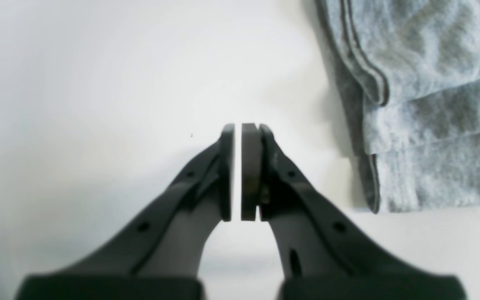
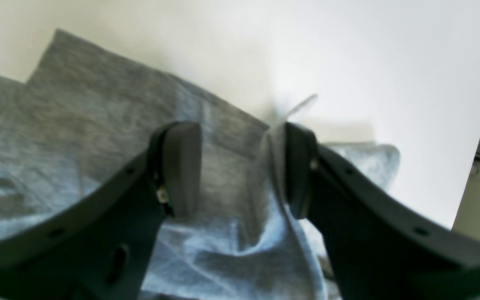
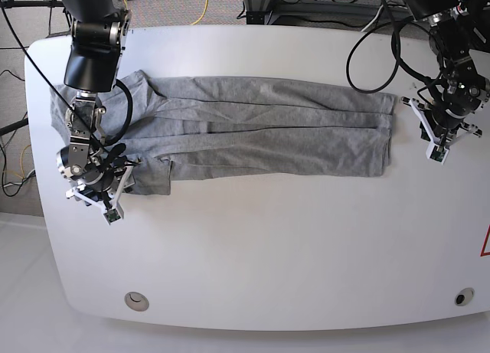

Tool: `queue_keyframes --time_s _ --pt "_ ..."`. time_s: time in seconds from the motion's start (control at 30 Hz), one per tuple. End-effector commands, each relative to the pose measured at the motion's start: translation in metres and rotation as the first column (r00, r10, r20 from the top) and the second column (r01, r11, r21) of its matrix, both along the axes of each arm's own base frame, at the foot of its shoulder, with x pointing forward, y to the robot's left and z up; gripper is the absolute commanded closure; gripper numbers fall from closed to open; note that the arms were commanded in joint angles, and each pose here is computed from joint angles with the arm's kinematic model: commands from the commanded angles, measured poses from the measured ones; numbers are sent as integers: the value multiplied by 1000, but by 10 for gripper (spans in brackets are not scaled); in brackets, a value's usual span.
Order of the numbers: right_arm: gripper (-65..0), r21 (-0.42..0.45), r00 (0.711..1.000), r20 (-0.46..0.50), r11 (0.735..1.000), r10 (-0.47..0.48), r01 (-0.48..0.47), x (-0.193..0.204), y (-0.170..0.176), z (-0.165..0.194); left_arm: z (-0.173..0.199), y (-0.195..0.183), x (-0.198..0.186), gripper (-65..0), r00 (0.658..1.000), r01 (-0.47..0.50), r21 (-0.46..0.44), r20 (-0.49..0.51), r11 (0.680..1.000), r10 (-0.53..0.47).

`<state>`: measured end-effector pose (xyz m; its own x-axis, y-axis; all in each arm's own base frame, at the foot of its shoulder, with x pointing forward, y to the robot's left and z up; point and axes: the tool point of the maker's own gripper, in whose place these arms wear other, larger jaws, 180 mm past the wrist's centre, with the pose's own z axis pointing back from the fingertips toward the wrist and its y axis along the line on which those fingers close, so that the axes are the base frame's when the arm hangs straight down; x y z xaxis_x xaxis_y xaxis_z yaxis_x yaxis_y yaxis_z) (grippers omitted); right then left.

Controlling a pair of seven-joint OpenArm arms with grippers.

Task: Fold the T-shirt properly
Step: 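Drag the shirt end with the right gripper toward the table edge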

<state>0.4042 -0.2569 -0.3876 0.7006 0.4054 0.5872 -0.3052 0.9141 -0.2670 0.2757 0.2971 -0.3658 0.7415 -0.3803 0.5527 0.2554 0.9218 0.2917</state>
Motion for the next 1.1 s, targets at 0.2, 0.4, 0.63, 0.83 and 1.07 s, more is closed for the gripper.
queue_keyframes --time_s 0.2,0.4,0.63,0.83,1.07 --pt "-286 26 998 61 1000 -1 0 15 -3 11 12 3 8 -17 999 4 9 38 1000 -5" --pt "-188 46 999 46 999 -4 2 12 -3 0 12 3 8 -17 999 4 9 38 1000 -5" --pt "-6 47 999 43 999 -5 3 12 -3 -1 12 3 8 -17 999 4 9 38 1000 -5" --pt "0 46 999 46 999 -4 2 12 -3 0 11 2 8 -17 999 4 8 38 1000 -5" --pt "0 28 998 57 1000 -11 9 16 -11 7 11 2 8 -17 999 6 8 38 1000 -6"
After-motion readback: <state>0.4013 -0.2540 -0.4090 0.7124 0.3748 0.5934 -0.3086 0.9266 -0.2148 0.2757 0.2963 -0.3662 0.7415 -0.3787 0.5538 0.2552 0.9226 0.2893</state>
